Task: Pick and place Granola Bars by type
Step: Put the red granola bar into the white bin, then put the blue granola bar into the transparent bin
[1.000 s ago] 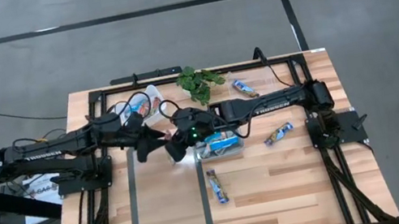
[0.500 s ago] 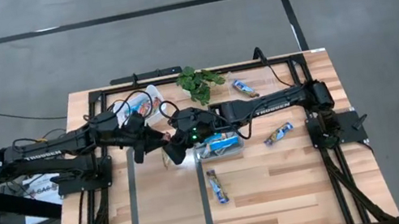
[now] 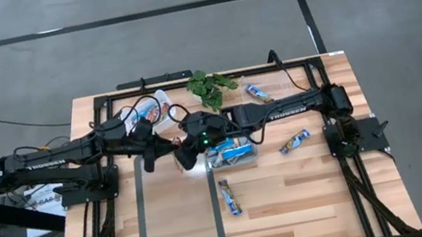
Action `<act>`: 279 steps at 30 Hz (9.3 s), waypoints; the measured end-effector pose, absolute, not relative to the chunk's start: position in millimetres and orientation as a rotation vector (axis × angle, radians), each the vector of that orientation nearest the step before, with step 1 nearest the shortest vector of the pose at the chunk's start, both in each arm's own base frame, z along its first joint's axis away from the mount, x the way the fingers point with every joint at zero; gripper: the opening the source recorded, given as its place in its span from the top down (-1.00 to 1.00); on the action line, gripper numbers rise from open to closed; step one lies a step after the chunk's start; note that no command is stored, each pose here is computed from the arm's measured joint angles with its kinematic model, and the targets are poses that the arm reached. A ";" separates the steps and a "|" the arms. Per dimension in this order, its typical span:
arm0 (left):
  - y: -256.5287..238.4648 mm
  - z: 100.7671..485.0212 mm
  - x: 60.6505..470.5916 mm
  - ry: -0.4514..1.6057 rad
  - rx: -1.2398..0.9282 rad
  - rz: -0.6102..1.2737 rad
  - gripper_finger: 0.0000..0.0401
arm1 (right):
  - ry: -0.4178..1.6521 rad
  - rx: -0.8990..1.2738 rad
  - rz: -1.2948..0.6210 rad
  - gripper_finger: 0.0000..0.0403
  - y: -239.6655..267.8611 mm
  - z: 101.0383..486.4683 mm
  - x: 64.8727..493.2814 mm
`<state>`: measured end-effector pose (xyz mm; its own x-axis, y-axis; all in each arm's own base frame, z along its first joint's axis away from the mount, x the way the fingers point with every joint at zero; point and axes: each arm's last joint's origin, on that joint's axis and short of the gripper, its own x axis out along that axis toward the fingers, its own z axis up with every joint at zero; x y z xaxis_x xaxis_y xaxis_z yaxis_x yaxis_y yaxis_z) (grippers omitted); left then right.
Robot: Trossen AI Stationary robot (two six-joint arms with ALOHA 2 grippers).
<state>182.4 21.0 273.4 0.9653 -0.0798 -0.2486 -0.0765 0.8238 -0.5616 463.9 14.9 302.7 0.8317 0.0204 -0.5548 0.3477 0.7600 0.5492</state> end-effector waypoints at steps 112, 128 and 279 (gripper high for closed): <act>42.6 174.7 81.6 0.002 -0.423 0.365 0.09 | 1.226 0.549 -0.435 -0.29 75.3 263.2 403.5; 46.2 170.2 81.7 0.101 -0.161 0.546 0.09 | 1.336 0.769 -0.531 -0.29 85.6 231.5 394.7; 48.3 165.9 85.3 0.152 -0.169 0.548 0.09 | 1.449 -0.086 0.133 -0.06 -10.0 328.2 212.3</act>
<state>85.3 48.3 165.9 0.8427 0.5043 -0.1885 -0.5293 0.8402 -0.1184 212.3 -10.0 328.2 0.1158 0.0392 -0.9925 -0.1427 0.9895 0.0224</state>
